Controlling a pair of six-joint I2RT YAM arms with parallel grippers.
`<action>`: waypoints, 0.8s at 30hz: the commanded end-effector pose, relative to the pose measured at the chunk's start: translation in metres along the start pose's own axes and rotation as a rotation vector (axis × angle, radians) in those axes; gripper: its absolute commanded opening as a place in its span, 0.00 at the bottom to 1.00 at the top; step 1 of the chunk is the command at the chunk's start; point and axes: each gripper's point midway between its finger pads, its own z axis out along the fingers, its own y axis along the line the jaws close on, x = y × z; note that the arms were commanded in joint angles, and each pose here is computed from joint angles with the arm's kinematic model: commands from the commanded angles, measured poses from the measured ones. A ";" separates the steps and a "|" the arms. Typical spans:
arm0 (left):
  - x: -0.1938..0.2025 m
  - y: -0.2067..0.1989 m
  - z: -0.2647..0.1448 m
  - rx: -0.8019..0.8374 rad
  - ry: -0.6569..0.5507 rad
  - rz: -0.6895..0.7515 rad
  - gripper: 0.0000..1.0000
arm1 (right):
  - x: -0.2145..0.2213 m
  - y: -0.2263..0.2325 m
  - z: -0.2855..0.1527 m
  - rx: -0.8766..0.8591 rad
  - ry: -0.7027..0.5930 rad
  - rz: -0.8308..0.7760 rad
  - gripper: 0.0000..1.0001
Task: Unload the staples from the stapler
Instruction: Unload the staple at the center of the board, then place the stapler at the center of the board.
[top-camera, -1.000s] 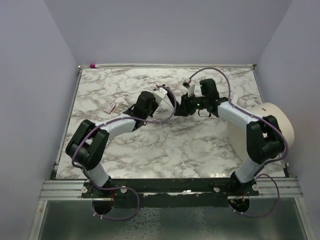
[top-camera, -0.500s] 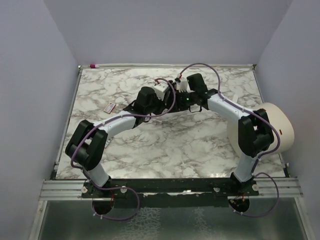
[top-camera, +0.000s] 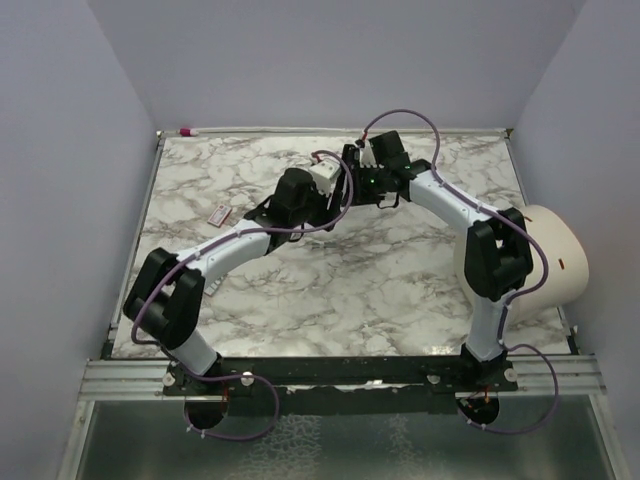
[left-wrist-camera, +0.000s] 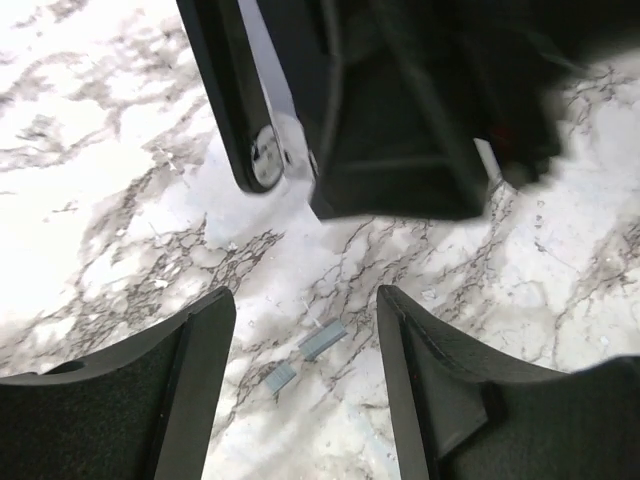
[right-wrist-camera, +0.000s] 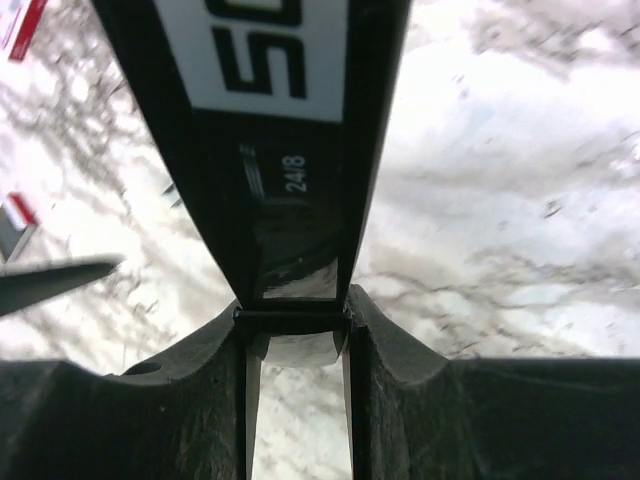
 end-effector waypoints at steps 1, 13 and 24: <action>-0.045 0.004 -0.041 -0.081 -0.150 0.040 0.64 | -0.039 -0.022 0.004 0.113 -0.086 -0.057 0.01; -0.058 0.025 -0.060 -0.162 -0.223 0.002 0.71 | -0.046 -0.011 -0.002 -0.009 0.006 -0.096 0.01; -0.039 0.009 -0.023 0.112 -0.152 -0.205 0.82 | -0.012 0.049 -0.045 -0.523 -0.001 -0.049 0.01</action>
